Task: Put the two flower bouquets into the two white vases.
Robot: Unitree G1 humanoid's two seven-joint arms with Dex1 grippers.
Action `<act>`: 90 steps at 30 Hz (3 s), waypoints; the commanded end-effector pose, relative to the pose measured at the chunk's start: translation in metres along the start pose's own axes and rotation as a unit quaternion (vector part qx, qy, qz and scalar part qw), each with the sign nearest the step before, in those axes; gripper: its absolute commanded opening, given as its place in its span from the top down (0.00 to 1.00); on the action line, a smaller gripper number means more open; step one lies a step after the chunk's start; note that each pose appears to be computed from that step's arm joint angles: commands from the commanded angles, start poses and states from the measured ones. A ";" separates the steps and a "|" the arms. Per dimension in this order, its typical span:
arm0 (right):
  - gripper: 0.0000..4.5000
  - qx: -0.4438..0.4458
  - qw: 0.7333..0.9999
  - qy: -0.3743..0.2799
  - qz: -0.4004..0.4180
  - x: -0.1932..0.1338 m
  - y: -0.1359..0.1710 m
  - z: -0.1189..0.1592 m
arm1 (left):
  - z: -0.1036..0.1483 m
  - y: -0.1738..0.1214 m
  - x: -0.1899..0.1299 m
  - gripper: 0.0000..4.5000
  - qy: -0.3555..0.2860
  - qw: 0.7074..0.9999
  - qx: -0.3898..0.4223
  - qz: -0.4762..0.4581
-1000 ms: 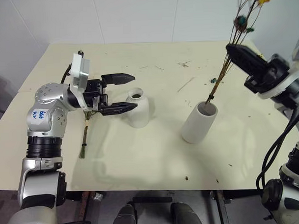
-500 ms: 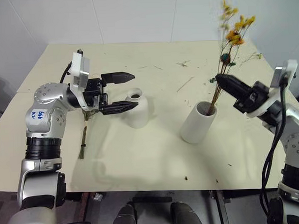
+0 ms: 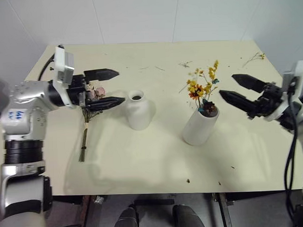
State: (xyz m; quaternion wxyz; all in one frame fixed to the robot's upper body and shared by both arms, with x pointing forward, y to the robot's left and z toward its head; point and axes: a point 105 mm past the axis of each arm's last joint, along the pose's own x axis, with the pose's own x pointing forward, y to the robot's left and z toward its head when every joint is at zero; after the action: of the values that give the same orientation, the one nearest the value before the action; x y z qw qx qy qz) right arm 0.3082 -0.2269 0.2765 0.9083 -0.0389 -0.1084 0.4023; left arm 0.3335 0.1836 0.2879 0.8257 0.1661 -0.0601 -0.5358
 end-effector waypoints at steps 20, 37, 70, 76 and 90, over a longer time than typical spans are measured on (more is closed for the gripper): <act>0.01 -0.092 0.972 0.112 0.182 -0.013 -0.010 0.012 | -0.114 -0.010 -0.090 0.00 0.394 0.832 -0.217 0.325; 0.00 -0.082 0.970 0.115 0.200 -0.013 -0.003 0.014 | -0.151 -0.017 -0.066 0.12 0.404 0.828 -0.255 0.293; 0.00 -0.111 0.982 0.077 0.132 -0.033 0.014 0.025 | 0.063 0.030 0.017 1.00 -0.322 0.924 -0.168 0.120; 0.00 -0.093 0.990 -0.005 0.109 -0.027 0.025 0.052 | 0.063 0.014 0.045 1.00 -0.320 0.932 -0.167 0.024; 0.00 -0.050 0.993 -0.030 0.106 -0.026 0.047 0.046 | 0.043 -0.001 0.079 1.00 -0.306 0.950 -0.059 -0.015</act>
State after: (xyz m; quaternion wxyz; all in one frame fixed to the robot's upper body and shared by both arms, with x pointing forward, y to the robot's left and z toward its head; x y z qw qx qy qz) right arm 0.2558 -0.2147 0.2985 0.8567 -0.0719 -0.1246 0.4953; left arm 0.3563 0.1007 0.3164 0.7708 -0.0807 -0.2561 -0.5777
